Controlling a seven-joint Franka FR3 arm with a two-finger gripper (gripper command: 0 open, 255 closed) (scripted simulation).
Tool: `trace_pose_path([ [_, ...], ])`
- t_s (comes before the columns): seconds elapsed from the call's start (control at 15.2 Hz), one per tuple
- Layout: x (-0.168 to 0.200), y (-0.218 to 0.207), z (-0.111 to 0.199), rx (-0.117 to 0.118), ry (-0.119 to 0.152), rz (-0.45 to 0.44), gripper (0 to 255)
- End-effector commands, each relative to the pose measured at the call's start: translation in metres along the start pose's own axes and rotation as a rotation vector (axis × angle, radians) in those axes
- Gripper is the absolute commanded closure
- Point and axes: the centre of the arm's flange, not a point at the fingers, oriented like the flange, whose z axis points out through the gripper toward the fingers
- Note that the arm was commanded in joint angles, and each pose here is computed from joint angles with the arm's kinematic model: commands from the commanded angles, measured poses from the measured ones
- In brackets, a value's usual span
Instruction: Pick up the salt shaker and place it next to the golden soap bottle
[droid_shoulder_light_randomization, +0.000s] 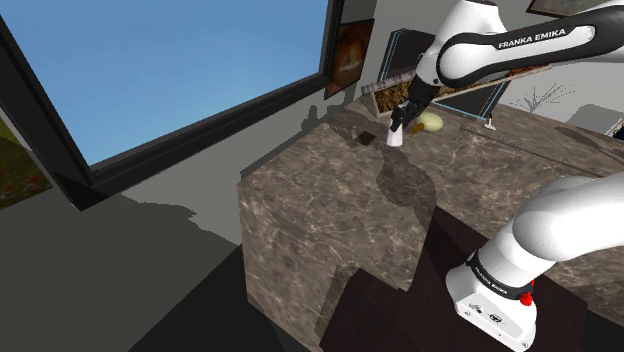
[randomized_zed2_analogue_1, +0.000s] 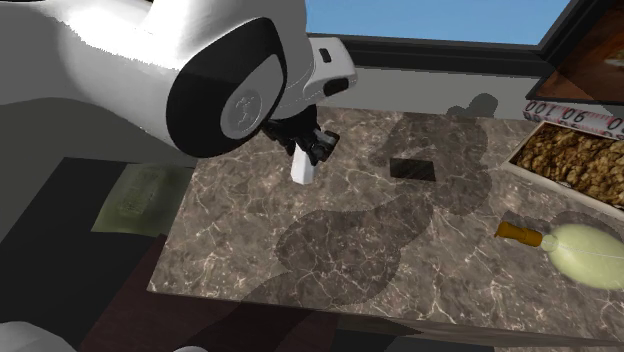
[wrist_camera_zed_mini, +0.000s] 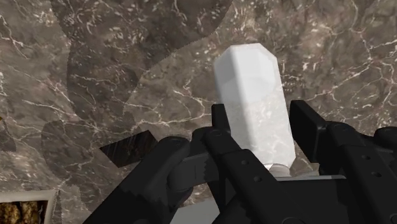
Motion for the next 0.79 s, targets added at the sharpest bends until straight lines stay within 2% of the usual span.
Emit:
trace_pose_path([
  [0.0, 0.011, 0.021, 0.003, -0.001, -0.001, -0.001, 255],
  [0.73, 0.08, 0.148, 0.021, -0.001, -0.001, -0.001, 255],
])
